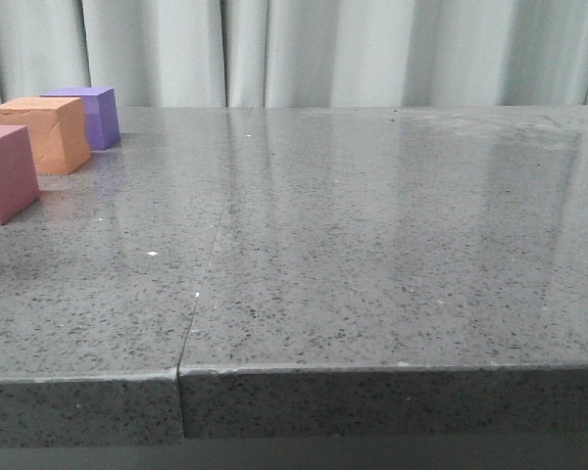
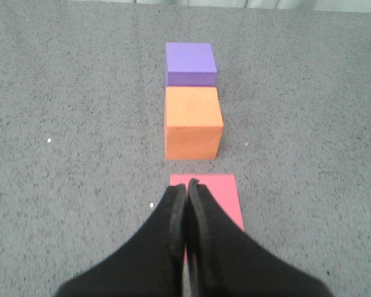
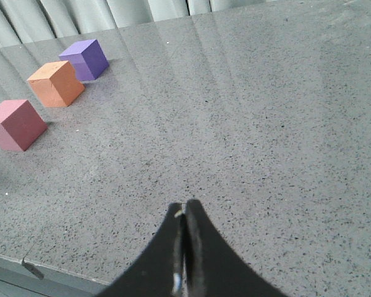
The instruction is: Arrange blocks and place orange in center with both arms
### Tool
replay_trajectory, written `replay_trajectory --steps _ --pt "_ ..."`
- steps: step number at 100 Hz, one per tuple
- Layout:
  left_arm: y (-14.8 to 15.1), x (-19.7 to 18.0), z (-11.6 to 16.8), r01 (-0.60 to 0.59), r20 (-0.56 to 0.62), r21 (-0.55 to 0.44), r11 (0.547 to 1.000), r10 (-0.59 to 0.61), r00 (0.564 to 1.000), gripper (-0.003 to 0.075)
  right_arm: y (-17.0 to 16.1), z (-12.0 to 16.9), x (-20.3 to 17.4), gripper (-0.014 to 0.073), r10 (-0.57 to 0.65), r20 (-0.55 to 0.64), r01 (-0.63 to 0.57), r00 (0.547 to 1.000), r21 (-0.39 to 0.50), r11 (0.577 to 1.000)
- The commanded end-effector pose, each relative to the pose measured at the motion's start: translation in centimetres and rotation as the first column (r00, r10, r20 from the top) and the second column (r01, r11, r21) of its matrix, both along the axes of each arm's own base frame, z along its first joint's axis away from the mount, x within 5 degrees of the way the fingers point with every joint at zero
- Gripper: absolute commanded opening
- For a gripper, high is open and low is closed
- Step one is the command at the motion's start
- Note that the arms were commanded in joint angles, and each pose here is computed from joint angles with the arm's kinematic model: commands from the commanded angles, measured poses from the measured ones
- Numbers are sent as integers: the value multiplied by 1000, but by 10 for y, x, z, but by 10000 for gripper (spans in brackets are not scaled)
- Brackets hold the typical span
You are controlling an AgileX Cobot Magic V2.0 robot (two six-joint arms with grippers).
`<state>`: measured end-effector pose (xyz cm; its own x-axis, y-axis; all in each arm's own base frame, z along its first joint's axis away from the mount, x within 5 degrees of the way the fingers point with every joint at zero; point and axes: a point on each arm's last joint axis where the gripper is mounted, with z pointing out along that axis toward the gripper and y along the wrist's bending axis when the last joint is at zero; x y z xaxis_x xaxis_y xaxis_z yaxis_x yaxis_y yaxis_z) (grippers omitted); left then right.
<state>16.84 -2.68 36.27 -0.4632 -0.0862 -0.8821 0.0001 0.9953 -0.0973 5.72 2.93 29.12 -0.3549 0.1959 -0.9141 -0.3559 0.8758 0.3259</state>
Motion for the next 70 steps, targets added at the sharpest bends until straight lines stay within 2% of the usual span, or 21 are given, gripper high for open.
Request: replay_trajectory --steps 1,34,70 --pt "1 -12 7 24 105 -28 999 -21 994 -20 0 14 1 -67 -2 94 0 996 22 1000" --pt "14 -59 -21 17 135 -34 999 -12 991 -20 0 14 1 -67 -2 94 0 996 22 1000" --pt "22 -86 -46 8 154 -27 1000 -4 988 -20 0 14 1 -67 -2 94 0 996 22 1000"
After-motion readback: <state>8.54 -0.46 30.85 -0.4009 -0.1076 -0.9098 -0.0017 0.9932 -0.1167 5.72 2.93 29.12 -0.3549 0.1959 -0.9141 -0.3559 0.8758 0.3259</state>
